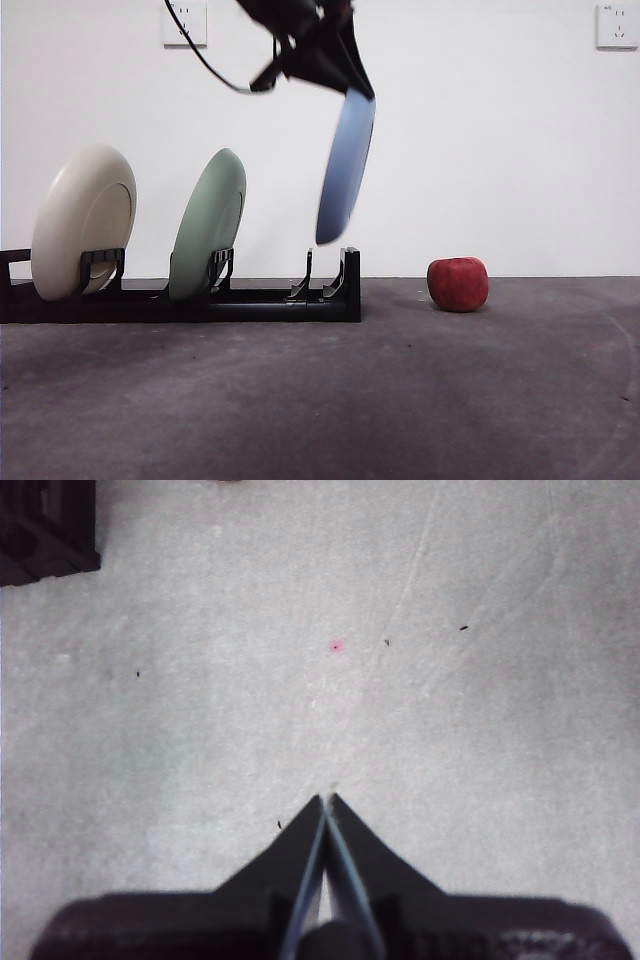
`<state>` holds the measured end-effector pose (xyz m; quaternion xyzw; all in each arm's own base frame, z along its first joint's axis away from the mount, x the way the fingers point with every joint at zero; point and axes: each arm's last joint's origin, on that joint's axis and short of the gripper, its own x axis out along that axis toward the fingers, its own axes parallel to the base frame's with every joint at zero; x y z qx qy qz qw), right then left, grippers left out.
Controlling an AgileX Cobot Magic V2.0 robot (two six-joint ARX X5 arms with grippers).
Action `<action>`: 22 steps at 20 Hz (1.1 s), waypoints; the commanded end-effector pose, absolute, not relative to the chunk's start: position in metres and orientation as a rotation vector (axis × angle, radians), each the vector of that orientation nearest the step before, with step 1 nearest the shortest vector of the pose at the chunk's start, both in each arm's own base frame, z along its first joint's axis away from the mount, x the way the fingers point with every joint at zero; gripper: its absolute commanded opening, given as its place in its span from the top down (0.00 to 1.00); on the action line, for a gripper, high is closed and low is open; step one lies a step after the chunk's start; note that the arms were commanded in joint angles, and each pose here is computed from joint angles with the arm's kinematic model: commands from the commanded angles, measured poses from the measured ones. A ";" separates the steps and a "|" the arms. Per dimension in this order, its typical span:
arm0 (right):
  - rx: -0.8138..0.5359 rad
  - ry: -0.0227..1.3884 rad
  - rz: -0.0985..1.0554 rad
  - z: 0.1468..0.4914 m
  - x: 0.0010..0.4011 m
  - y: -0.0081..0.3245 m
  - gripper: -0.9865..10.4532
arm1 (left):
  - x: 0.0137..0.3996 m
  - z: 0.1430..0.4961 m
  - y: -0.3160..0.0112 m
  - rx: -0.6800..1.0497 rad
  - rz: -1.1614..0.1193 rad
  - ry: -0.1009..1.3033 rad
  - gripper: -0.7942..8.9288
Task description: Take the blue plate from the plate rack,put the plate on the table,take the apple from the table,put the apple in the plate
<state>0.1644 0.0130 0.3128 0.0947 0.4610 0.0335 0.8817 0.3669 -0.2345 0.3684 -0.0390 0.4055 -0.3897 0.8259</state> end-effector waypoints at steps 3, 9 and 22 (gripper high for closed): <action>0.190 0.950 0.074 0.314 0.165 0.013 0.91 | 0.322 0.404 -0.225 0.059 -0.843 0.854 0.93; 0.190 0.947 0.074 0.314 0.165 0.013 0.91 | 0.262 0.413 -0.234 0.329 -0.864 0.966 0.93; 0.191 0.935 0.075 0.314 0.167 0.013 0.91 | 0.177 0.327 -0.278 0.734 -0.656 1.043 0.93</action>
